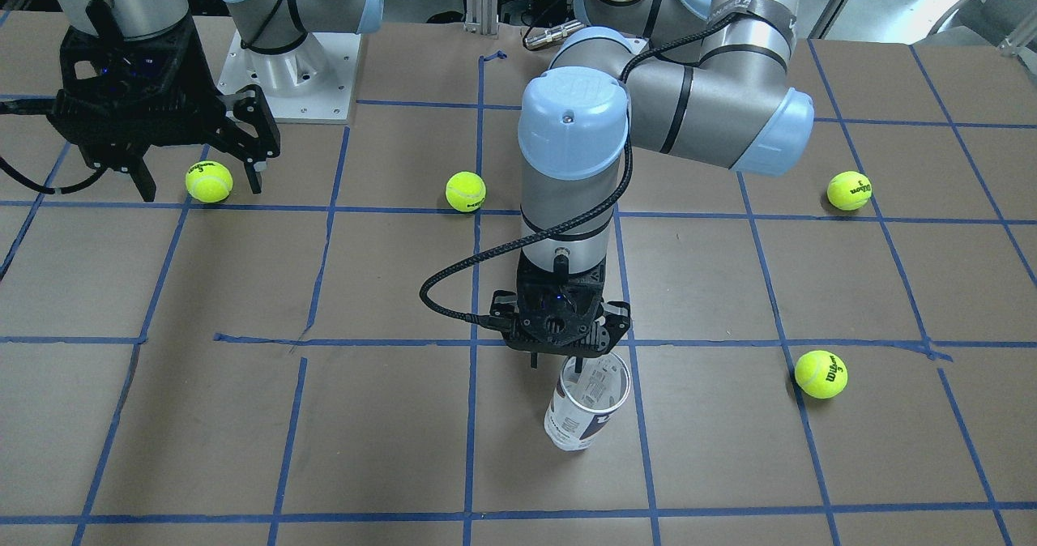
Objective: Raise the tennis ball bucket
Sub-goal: 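Swing the can upright with the left gripper and lower it onto the table, then open the left gripper and raise it away from the standing can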
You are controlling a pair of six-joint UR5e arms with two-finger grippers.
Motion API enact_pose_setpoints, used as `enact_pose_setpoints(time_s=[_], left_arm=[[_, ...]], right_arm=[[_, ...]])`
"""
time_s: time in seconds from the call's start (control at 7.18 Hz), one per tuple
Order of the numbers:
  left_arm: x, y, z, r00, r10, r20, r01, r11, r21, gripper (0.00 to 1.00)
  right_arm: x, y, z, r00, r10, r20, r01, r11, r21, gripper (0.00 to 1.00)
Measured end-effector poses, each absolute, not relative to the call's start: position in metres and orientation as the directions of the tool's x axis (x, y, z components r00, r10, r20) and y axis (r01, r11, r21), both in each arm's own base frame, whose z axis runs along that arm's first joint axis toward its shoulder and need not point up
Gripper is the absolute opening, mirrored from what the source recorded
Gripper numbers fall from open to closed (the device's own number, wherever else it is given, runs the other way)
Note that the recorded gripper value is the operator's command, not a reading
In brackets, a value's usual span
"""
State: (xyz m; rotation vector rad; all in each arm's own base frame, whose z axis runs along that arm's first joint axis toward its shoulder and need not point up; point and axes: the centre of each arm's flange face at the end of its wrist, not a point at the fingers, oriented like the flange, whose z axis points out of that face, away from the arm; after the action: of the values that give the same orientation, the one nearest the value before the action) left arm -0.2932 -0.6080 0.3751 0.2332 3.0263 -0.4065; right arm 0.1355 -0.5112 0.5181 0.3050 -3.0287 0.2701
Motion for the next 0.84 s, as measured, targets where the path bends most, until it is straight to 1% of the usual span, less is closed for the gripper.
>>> enact_pose_setpoints(time_s=[0.28,0.56,0.84], left_arm=[[-0.293,-0.589,0.421,-0.985,0.143,-0.093,0.163,0.951,-0.264,1.0],[-0.282,-0.535,0.485,-0.987,0.147,-0.059,0.156,0.967,-0.201,1.0],[-0.246,-0.479,0.528,-0.993,0.119,-0.018,0.12,0.988,-0.1,1.0]], right_arm=[[0.136,-0.511,0.518,-0.976,-0.191,0.101,-0.206,0.964,-0.166,1.0],[0.137,-0.51,0.518,-0.976,-0.193,0.101,-0.208,0.964,-0.166,1.0],[0.137,-0.51,0.518,-0.976,-0.194,0.099,-0.208,0.964,-0.166,1.0]])
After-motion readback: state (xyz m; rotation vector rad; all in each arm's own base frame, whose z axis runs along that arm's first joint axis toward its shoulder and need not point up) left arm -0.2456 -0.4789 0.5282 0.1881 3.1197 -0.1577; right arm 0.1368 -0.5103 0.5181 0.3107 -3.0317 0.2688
